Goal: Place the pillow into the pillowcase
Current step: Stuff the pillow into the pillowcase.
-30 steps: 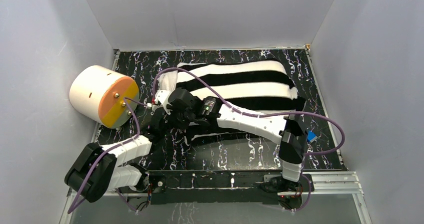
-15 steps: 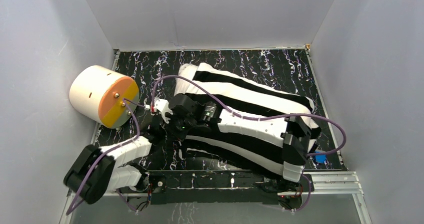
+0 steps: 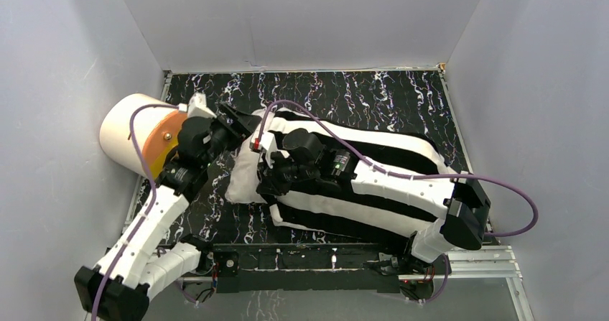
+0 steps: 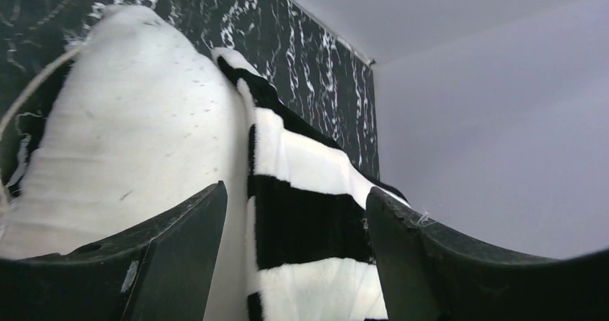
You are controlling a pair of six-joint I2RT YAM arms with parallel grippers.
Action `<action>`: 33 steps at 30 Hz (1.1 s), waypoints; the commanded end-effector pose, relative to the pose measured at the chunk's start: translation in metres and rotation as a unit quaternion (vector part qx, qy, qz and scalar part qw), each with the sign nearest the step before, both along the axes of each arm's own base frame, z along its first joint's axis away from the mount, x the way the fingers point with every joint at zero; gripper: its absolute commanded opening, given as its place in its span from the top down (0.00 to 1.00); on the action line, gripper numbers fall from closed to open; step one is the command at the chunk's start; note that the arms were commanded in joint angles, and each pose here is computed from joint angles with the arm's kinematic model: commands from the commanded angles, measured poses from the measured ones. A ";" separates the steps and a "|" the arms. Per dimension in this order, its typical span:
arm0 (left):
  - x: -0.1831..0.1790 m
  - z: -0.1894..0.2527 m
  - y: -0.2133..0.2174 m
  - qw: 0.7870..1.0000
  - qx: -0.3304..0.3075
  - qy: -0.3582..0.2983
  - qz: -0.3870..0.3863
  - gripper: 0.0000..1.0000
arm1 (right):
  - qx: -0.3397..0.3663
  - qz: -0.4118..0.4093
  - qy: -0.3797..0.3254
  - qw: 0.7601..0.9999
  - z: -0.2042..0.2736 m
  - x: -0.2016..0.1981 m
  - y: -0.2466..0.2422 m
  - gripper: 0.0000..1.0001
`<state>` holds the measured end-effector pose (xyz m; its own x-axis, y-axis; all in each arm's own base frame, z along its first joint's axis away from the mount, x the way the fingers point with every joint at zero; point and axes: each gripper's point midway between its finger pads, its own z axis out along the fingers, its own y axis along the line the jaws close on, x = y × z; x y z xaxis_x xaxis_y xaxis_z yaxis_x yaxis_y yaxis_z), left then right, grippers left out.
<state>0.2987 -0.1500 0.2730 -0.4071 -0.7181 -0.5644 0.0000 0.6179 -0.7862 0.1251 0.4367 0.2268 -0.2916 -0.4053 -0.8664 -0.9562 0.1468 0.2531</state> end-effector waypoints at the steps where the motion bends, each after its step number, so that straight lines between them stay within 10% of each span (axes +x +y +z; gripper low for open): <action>1: -0.006 -0.003 -0.027 0.992 0.052 0.041 -0.104 0.30 | 0.062 0.019 -0.022 0.998 0.032 -0.004 0.007 0.77; 8: -0.002 -0.054 -0.042 0.983 0.059 0.099 -0.142 0.27 | 0.055 -0.036 0.000 0.998 0.034 0.003 -0.006 0.42; 14: 0.010 -0.057 -0.074 0.978 -0.006 0.060 -0.198 0.30 | -0.007 -0.145 0.045 0.988 0.011 0.007 -0.060 0.31; 22: 0.031 -0.059 -0.068 0.979 0.031 0.056 -0.193 1.00 | -0.081 -0.295 0.089 0.948 -0.044 -0.005 -0.170 0.27; 33: 0.095 0.174 -0.066 0.954 0.025 -0.213 -0.208 1.00 | 0.015 -0.444 -0.090 0.891 -0.013 0.070 -0.222 0.31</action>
